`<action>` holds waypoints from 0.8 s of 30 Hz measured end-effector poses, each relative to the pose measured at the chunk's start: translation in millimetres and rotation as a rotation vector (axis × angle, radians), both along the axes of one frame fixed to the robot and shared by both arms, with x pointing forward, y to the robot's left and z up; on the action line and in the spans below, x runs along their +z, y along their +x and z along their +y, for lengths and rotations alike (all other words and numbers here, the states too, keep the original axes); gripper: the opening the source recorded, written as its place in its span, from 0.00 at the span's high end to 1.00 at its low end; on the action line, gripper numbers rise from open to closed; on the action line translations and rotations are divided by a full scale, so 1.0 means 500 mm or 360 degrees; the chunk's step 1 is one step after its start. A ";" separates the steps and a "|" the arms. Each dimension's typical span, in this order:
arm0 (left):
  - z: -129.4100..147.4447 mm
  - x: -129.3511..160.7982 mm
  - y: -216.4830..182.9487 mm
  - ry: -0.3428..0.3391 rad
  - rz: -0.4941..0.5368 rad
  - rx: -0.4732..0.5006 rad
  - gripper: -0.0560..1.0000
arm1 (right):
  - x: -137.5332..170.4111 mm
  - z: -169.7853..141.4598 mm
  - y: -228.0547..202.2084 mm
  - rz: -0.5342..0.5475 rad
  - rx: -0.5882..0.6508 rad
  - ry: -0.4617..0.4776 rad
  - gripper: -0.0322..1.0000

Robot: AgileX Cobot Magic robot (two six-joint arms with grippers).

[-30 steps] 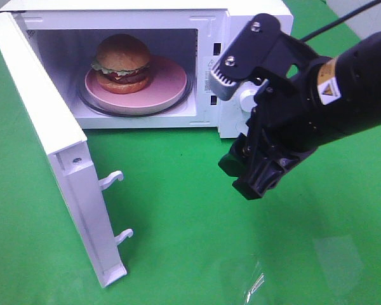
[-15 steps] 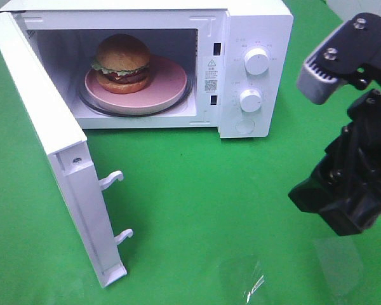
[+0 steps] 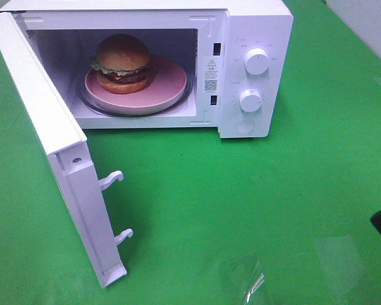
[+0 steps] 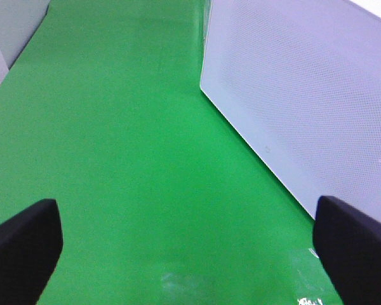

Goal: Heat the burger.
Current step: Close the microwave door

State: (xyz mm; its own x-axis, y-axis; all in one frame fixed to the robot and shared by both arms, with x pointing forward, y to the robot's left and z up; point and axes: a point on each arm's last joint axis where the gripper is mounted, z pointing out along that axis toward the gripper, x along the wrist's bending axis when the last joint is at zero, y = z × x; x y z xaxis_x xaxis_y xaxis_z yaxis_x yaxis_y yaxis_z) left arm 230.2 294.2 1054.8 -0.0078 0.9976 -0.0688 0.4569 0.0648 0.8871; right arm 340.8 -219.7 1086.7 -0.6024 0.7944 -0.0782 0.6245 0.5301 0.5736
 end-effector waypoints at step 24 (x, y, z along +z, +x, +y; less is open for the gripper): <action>0.000 0.000 0.000 0.0000 0.0000 0.0000 0.01 | -0.024 -0.121 -0.111 -0.0141 -0.0333 0.0207 0.28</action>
